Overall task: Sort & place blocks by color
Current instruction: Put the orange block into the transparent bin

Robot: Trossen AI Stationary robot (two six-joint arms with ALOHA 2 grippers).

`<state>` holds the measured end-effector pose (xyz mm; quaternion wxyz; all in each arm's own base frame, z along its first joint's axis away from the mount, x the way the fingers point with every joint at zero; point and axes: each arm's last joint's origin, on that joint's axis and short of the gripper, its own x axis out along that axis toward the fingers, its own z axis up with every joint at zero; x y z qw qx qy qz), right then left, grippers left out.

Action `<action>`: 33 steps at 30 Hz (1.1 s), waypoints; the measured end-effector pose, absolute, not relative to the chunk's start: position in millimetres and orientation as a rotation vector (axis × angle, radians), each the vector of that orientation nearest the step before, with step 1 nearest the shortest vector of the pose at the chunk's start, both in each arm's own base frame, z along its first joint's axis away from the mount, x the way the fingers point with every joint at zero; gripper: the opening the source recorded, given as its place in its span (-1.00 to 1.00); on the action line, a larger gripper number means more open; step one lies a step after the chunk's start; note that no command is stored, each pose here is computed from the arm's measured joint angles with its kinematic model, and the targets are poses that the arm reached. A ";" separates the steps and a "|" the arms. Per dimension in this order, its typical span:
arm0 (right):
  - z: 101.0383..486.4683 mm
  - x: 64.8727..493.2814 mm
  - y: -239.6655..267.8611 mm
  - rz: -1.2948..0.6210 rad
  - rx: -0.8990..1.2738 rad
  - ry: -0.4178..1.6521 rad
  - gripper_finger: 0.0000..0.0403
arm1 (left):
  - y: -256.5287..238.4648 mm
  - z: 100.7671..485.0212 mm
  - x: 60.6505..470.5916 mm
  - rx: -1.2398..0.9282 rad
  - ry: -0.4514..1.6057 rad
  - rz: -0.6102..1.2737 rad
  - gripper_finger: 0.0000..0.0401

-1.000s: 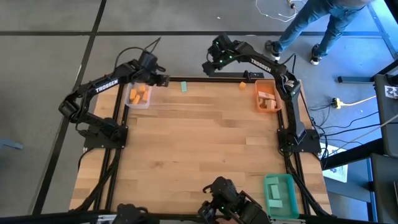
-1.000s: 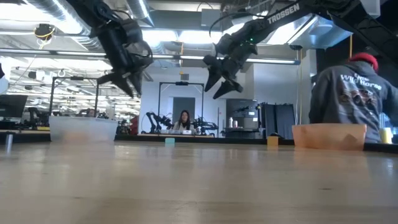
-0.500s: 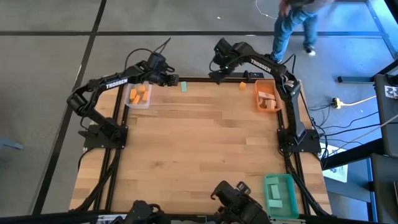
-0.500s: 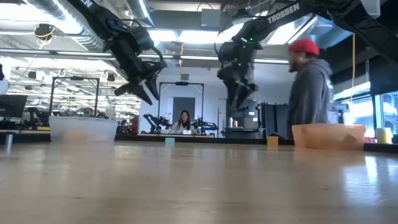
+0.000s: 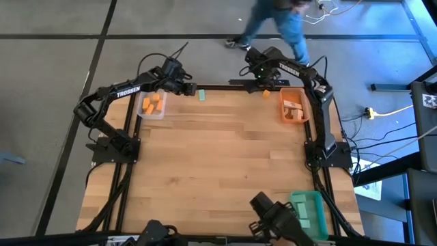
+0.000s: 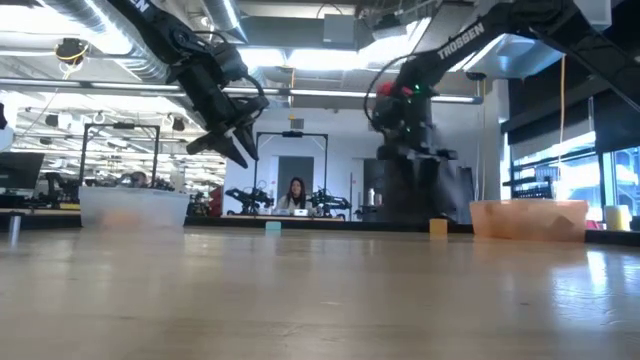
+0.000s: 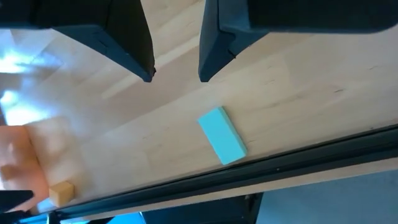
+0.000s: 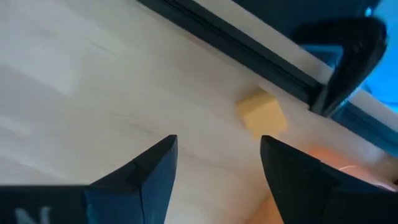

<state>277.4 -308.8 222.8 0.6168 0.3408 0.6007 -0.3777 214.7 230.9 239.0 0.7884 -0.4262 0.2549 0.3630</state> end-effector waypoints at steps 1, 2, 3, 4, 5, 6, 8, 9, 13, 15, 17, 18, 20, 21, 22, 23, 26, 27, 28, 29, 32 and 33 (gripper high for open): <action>218.0 273.3 -310.5 -0.876 0.796 1.393 0.13 | 230.7 239.0 214.8 -0.920 0.550 0.776 -0.42; 212.5 269.1 -311.6 -0.883 0.811 1.406 0.13 | 230.6 239.1 214.9 -0.922 0.550 0.772 -0.42; 207.3 265.0 -311.9 -0.891 0.828 1.422 0.13 | 230.6 239.1 215.0 -0.922 0.550 0.770 -0.42; 202.4 261.3 -312.0 -0.904 0.845 1.436 0.13 | 230.6 239.1 215.0 -0.922 0.550 0.769 -0.42; 197.4 258.3 -312.0 -0.919 0.859 1.445 0.13 | 230.6 239.1 214.9 -0.922 0.550 0.770 -0.42; 192.7 255.5 -312.5 -0.931 0.865 1.451 0.13 | 230.6 239.1 214.9 -0.921 0.551 0.769 -0.42; 184.8 251.9 -313.5 -0.947 0.863 1.455 0.13 | 230.6 239.1 214.9 -0.921 0.551 0.769 -0.42; 180.9 251.6 -314.3 -0.944 0.854 1.444 0.13 | 230.6 239.1 214.9 -0.921 0.551 0.769 -0.42; 171.9 252.5 -318.0 -0.955 0.838 1.389 0.13 | 230.6 239.1 215.0 -0.920 0.550 0.769 -0.42; 171.1 253.6 -319.9 -0.967 0.823 1.367 0.13 | 230.6 239.1 215.0 -0.921 0.550 0.768 -0.42; 171.1 253.6 -320.1 -0.972 0.821 1.365 0.13 | 230.6 239.1 215.0 -0.921 0.550 0.768 -0.42; 171.2 253.9 -320.5 -0.972 0.819 1.361 0.13 | 230.6 239.1 215.0 -0.921 0.550 0.768 -0.42; 171.2 254.2 -320.8 -0.970 0.817 1.356 0.13 | 230.6 239.2 215.0 -0.920 0.550 0.768 -0.42; 171.2 254.4 -320.7 -0.965 0.821 1.355 0.13 | 230.6 239.2 215.0 -0.920 0.550 0.768 -0.42; 171.1 254.7 -320.5 -0.953 0.829 1.352 0.13 | 230.6 239.2 215.0 -0.920 0.550 0.768 -0.42; 170.8 255.0 -320.3 -0.942 0.837 1.349 0.13 | 230.6 239.2 215.0 -0.920 0.550 0.768 -0.42; 169.1 256.2 -320.0 -0.909 0.864 1.340 0.13 | 230.6 239.2 215.0 -0.920 0.550 0.768 -0.42; 168.2 256.5 -320.2 -0.908 0.865 1.341 0.13 | 230.6 239.2 215.0 -0.920 0.550 0.768 -0.42; 167.3 256.6 -320.3 -0.906 0.868 1.343 0.13 | 230.6 239.2 215.0 -0.920 0.550 0.768 -0.42; 166.2 256.9 -320.7 -0.903 0.869 1.346 0.13 | 230.5 239.2 215.0 -0.920 0.550 0.768 -0.42; 165.7 257.4 -320.4 -0.862 0.875 1.345 0.13 | 229.5 239.2 216.0 -0.919 0.552 0.764 -0.42; 165.5 257.4 -320.5 -0.843 0.868 1.347 0.13 | 229.5 239.2 216.1 -0.919 0.552 0.764 -0.42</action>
